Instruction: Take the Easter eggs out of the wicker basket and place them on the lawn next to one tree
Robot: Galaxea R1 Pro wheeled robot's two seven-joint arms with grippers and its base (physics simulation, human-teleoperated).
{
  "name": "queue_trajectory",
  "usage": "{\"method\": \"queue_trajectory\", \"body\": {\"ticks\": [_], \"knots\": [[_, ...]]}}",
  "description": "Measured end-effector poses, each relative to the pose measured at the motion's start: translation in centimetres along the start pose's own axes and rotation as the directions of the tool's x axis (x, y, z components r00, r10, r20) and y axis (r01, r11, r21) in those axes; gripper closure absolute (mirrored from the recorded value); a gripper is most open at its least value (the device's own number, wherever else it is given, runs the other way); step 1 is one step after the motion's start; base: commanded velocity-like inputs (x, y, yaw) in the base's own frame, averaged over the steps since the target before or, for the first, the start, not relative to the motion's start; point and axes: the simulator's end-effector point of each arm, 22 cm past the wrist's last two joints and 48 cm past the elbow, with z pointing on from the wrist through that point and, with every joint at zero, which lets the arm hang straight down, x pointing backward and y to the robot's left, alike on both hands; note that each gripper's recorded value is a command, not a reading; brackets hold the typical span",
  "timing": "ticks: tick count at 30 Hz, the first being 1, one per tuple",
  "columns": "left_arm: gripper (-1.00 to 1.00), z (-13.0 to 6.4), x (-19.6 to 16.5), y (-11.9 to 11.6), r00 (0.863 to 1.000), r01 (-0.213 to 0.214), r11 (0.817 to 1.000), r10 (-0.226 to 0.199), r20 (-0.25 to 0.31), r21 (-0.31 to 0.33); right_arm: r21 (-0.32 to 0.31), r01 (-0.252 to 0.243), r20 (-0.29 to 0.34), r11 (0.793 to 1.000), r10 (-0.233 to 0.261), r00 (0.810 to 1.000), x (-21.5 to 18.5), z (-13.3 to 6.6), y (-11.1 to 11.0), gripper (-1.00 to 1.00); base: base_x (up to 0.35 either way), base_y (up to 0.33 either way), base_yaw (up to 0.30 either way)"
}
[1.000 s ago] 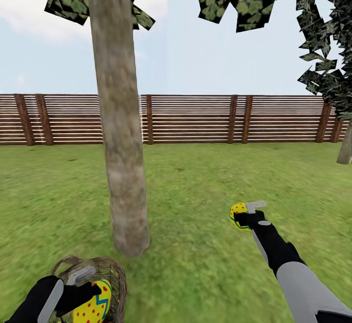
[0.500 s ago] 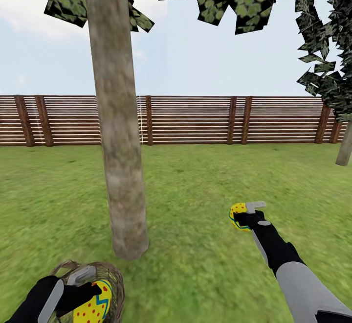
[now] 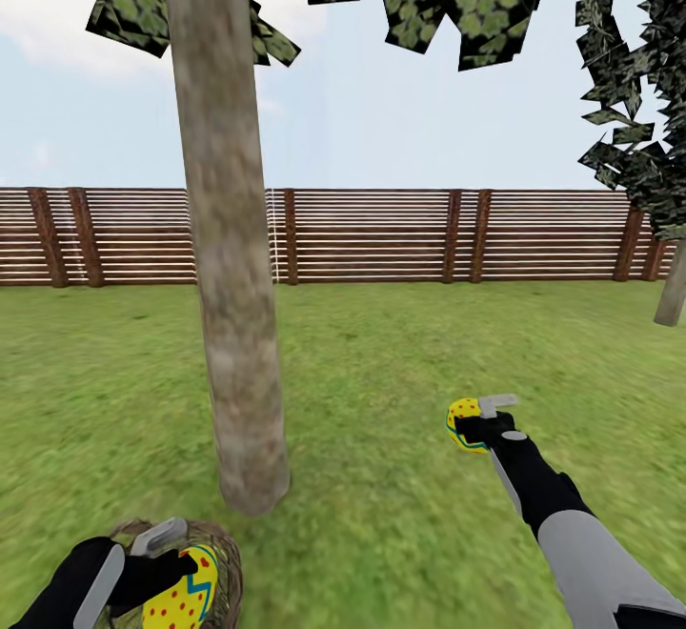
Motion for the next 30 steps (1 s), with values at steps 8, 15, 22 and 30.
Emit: {"method": "queue_trajectory", "body": {"ticks": [8, 15, 22, 30], "knots": [[1.0, -1.3, -0.9, -0.7, 1.0, -0.001, 1.0, 0.001, 0.0, 0.0, -0.152, 0.374, -0.301, 0.915, -0.403, 0.864, 8.0, -1.6, 5.8, 1.0, 0.0, 0.0, 0.0], [1.0, -2.7, -2.0, -1.4, 1.0, -0.003, 1.0, 0.003, 0.01, 0.005, -0.138, 0.268, -0.571, 0.953, -0.298, 0.765, 14.1, -4.3, 1.3, 1.0, 0.0, 0.0, 0.0], [1.0, -4.0, -3.0, -1.6, 1.0, -0.003, 1.0, 0.003, 0.013, 0.002, -0.112, 0.232, -0.675, 0.966, -0.245, 0.696, 15.0, -6.3, -0.6, 1.0, 0.0, 0.0, 0.0], [1.0, -5.3, -3.9, -2.3, 1.0, -0.003, 1.0, 0.003, 0.013, 0.003, -0.101, 0.171, -0.677, 0.98, -0.193, 0.711, 13.3, -6.6, -0.3, 1.0, 0.0, 0.0, 0.0]]}}
